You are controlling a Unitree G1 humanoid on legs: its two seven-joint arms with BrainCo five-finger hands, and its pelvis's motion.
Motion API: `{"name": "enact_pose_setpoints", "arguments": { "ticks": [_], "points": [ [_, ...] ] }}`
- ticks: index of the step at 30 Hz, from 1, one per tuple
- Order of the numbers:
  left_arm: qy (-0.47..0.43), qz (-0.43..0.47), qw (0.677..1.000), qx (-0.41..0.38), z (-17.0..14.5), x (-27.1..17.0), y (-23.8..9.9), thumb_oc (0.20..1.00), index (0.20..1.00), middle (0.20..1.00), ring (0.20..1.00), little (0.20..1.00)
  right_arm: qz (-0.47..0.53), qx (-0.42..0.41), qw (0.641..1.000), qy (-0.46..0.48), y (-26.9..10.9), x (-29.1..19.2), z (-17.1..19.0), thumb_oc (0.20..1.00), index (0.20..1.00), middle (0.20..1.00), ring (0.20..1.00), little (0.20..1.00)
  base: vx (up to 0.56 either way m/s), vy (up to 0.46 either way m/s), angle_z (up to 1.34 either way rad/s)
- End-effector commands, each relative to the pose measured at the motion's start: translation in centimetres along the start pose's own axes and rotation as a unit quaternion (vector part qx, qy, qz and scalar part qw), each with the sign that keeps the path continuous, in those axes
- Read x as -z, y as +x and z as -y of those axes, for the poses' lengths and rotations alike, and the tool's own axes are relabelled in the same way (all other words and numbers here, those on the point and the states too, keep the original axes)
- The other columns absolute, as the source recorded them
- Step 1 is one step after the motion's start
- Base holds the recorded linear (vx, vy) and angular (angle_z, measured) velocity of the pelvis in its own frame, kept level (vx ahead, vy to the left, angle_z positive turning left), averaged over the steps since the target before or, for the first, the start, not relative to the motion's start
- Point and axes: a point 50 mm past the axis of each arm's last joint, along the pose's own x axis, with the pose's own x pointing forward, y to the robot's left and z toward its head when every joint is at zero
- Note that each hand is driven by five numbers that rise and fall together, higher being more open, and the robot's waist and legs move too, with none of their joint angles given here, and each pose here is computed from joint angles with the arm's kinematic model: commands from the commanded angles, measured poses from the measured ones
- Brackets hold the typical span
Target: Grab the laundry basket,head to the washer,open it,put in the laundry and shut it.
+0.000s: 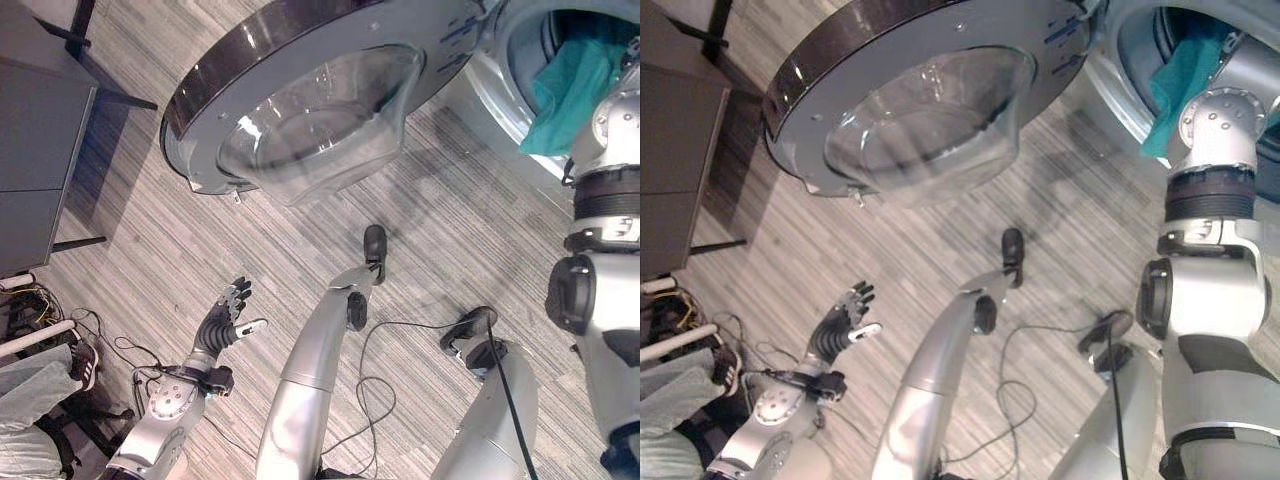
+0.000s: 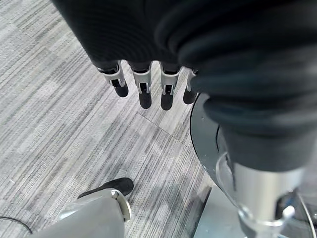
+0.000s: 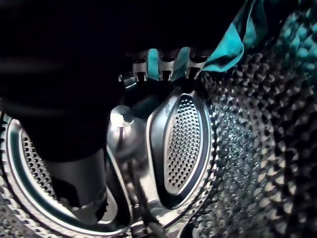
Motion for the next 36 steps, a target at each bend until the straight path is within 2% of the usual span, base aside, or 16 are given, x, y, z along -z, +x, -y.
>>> {"name": "enact_pose_setpoints", "arguments": {
  "ticks": [1,6,7,9,10,11,15,17,18,20,27,28,29,30,32,36],
  "points": [
    [0.003,-0.02,1.0,-0.009,-0.4,1.1,-0.3,1.0,1.0,1.0,1.0,1.0,-0.013,-0.115,0.993,-0.022,-2.2,0.1,-1.1,1.0,1.0,1.0,1.0,1.0,-0.03,0.042,0.0],
    [0.003,-0.012,1.0,0.001,-0.1,0.8,-0.2,1.0,1.0,1.0,1.0,1.0,-0.059,-0.108,0.992,-0.032,-6.4,2.0,1.4,1.0,1.0,1.0,1.0,1.0,-0.06,-0.006,-0.04],
    [0.001,-0.01,1.0,0.002,-0.2,0.6,-0.1,1.0,1.0,1.0,1.0,1.0,-0.092,-0.087,0.992,-0.027,-9.0,2.9,3.4,1.0,1.0,1.0,1.0,1.0,-0.08,-0.061,-0.08],
    [-0.001,-0.009,1.0,0.002,-0.2,0.6,-0.2,1.0,1.0,1.0,1.0,1.0,-0.113,-0.068,0.991,-0.035,-10.3,3.4,4.7,1.0,1.0,1.0,1.0,1.0,-0.07,-0.045,-0.12],
    [-0.003,-0.006,1.0,0.002,-0.1,0.5,-0.2,1.0,1.0,1.0,1.0,1.0,-0.132,-0.041,0.989,-0.042,-11.5,3.9,6.2,1.0,1.0,1.0,1.0,1.0,-0.1,-0.049,-0.14],
    [-0.007,-0.004,1.0,0.001,0.0,0.4,-0.1,1.0,1.0,1.0,1.0,1.0,-0.173,0.039,0.983,-0.056,-14.6,4.7,10.0,1.0,1.0,1.0,1.0,1.0,-0.12,-0.072,-0.13],
    [-0.007,0.005,1.0,-0.012,0.0,0.0,-0.2,1.0,1.0,1.0,1.0,1.0,-0.257,0.187,0.943,-0.096,-22.7,4.2,16.8,1.0,1.0,1.0,1.0,1.0,-0.1,-0.081,-0.1],
    [-0.003,0.01,1.0,-0.024,-0.3,-0.1,-0.4,1.0,1.0,1.0,1.0,1.0,-0.319,0.286,0.891,-0.151,-28.8,1.9,21.3,1.0,1.0,1.0,1.0,1.0,-0.09,-0.087,-0.06],
    [-0.004,0.009,1.0,-0.025,-0.3,-0.1,-0.5,1.0,1.0,1.0,1.0,1.0,-0.32,0.286,0.89,-0.151,-28.9,1.8,21.3,1.0,1.0,1.0,1.0,1.0,-0.06,-0.059,-0.03],
    [0.008,0.009,0.999,-0.033,-0.7,-0.2,-0.6,1.0,1.0,1.0,1.0,1.0,-0.361,0.335,0.848,-0.196,-32.2,0.0,23.6,1.0,1.0,1.0,1.0,1.0,-0.04,-0.047,-0.04],
    [0.077,-0.006,0.992,-0.095,-3.6,0.1,-0.8,1.0,1.0,1.0,1.0,1.0,-0.506,0.439,0.612,-0.421,-42.7,-13.5,28.3,1.0,1.0,1.0,1.0,1.0,0.03,-0.06,-0.05],
    [0.091,-0.013,0.99,-0.111,-4.3,0.2,-1.0,1.0,1.0,1.0,1.0,1.0,-0.503,0.46,0.588,-0.437,-43.5,-15.5,28.5,1.0,1.0,1.0,1.0,1.0,0.07,-0.037,0.12],
    [0.092,-0.015,0.989,-0.112,-4.3,0.3,-1.1,1.0,1.0,1.0,1.0,1.0,-0.504,0.46,0.587,-0.437,-43.5,-15.5,28.5,1.0,1.0,1.0,1.0,1.0,0.07,-0.024,0.06],
    [0.115,-0.032,0.983,-0.139,-5.3,0.7,-1.3,1.0,1.0,1.0,1.0,1.0,-0.492,0.491,0.554,-0.458,-44.5,-18.3,28.5,1.0,1.0,1.0,1.0,1.0,0.03,-0.005,-0.03],
    [0.144,-0.046,0.975,-0.163,-6.2,1.0,-1.4,1.0,1.0,1.0,1.0,1.0,-0.515,0.472,0.499,-0.513,-44.7,-20.5,28.4,1.0,1.0,1.0,1.0,1.0,0.04,-0.003,-0.06],
    [0.227,-0.049,0.951,-0.202,-7.9,0.0,-1.1,1.0,1.0,1.0,1.0,1.0,-0.543,0.434,0.444,-0.566,-44.3,-22.1,28.2,1.0,1.0,1.0,1.0,1.0,0.01,-0.001,0.03]
  ]
}}
